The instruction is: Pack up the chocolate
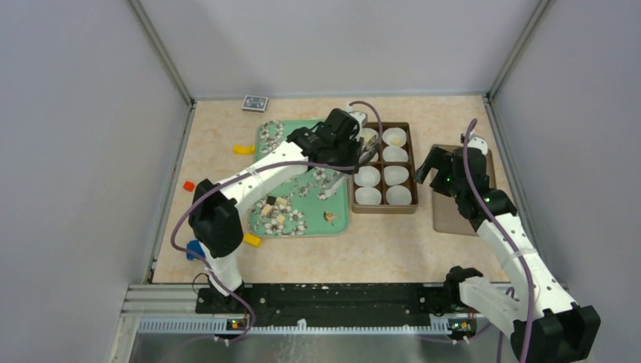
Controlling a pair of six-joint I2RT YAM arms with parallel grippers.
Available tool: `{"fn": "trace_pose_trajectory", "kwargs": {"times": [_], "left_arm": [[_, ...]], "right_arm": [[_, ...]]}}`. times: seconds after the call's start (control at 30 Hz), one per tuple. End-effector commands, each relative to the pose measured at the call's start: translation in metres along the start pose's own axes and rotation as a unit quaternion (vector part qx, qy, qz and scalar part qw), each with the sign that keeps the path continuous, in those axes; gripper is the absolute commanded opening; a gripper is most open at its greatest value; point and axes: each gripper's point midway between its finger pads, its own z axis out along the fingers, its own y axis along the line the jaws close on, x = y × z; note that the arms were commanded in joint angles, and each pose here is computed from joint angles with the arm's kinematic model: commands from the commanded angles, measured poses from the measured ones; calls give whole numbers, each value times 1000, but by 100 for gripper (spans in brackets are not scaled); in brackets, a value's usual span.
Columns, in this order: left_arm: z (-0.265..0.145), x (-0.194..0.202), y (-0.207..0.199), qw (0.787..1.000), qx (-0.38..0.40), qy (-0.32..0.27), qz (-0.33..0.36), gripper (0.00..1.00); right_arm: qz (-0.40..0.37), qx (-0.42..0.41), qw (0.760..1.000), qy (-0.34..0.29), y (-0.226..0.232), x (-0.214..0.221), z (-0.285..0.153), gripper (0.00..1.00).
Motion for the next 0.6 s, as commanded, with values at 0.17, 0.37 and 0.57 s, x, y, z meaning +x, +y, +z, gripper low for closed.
{"fn": "trace_pose_trajectory", "kwargs": {"times": [0.17,0.37,0.57], "left_arm": [[27,-29,-54,997,71,-30,30,17],[53,-29,-53,997,64,-24,29,18],[68,-30,-53,997,63,-26,27,24]], "right_arm": [[-6,10,999,-45,-3,-26,-20,96],[-8,19,999,-46,-9,-23,-24,96],[-9,21,999,-44,-10,-22,-25,96]]}}
